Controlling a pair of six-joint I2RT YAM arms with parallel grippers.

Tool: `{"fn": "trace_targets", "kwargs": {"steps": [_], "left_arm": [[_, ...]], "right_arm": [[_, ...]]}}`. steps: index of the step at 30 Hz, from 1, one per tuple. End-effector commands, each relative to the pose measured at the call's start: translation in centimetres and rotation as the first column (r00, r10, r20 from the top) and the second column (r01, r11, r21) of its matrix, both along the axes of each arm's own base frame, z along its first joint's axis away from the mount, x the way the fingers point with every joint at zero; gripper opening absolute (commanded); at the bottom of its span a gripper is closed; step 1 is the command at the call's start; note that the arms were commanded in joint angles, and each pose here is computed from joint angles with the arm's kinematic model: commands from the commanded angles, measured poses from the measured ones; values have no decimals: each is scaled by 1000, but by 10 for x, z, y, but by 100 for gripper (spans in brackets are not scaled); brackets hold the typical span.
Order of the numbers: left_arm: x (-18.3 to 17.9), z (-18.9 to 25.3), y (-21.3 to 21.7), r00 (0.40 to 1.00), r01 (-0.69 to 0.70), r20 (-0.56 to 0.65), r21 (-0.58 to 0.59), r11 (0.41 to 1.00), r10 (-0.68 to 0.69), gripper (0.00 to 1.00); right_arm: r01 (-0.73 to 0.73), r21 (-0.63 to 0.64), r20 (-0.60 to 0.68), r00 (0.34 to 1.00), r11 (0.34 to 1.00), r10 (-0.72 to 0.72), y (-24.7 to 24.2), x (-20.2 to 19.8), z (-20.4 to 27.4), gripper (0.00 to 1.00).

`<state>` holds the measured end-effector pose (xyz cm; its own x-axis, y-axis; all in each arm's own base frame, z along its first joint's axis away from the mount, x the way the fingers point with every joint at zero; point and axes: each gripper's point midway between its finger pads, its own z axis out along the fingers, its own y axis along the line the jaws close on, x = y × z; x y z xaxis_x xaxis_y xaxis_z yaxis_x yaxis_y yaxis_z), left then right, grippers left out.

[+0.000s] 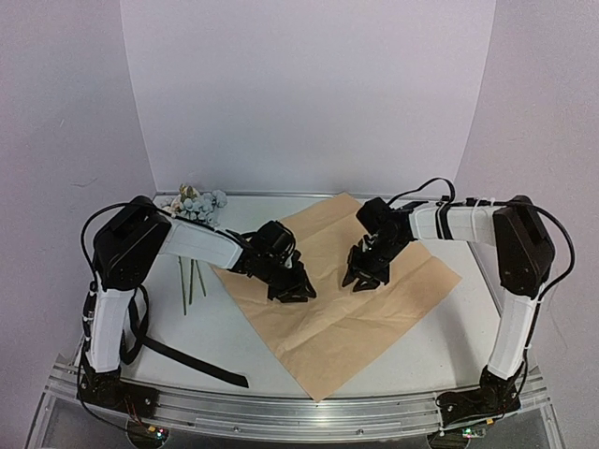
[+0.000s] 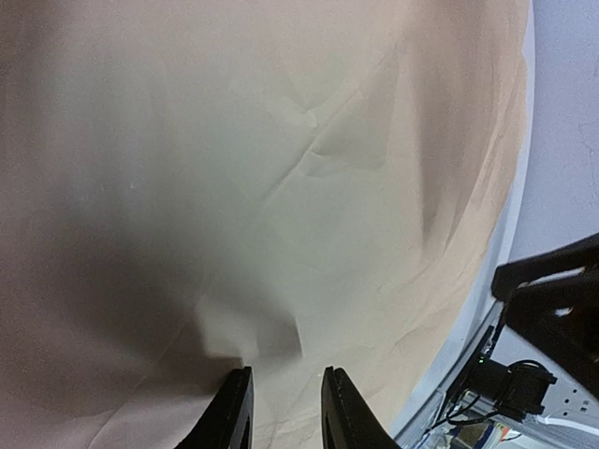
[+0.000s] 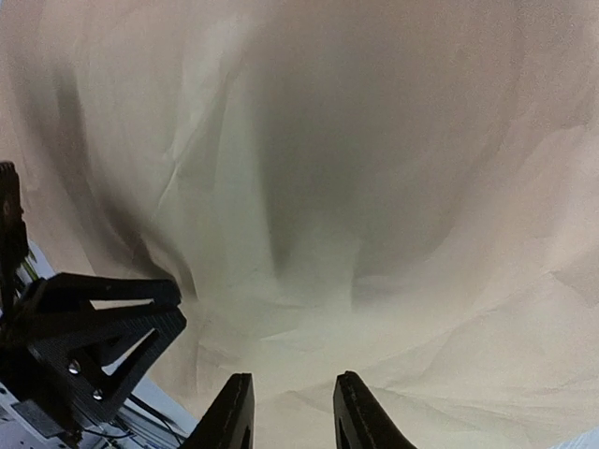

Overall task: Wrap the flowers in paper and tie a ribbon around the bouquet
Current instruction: Adjust the flattened wrapping paper at the center of the board.

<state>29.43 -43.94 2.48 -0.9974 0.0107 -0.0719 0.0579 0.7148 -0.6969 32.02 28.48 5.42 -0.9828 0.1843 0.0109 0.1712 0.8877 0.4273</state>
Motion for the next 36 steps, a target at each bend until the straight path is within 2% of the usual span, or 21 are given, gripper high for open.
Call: {"fn": "trace_targets", "kwargs": {"steps": [1,9,20,25,31,36], "left_arm": [[1,30,5,998,-53,-29,-99,994,51,27],[-4,40,27,993,-104,-73,-162,981,93,25],[-31,3,88,982,-148,-122,-32,989,143,24],[-52,-10,103,977,-134,-165,-2,991,132,22],[-61,4,101,981,-118,-157,-29,993,112,21],[-57,24,94,990,-96,-110,-29,995,93,22]], "right_arm": [[8,20,-38,999,1000,-7,14,-7,-16,25],[17,-97,-76,997,995,-24,-19,-15,-54,19],[31,-168,-103,994,985,-49,-63,-9,-58,19],[-17,-150,-98,995,989,2,-57,-20,-40,20],[-71,-107,-20,997,992,69,-29,-26,-4,25],[-111,-81,13,994,991,112,-2,-22,6,27]]}}
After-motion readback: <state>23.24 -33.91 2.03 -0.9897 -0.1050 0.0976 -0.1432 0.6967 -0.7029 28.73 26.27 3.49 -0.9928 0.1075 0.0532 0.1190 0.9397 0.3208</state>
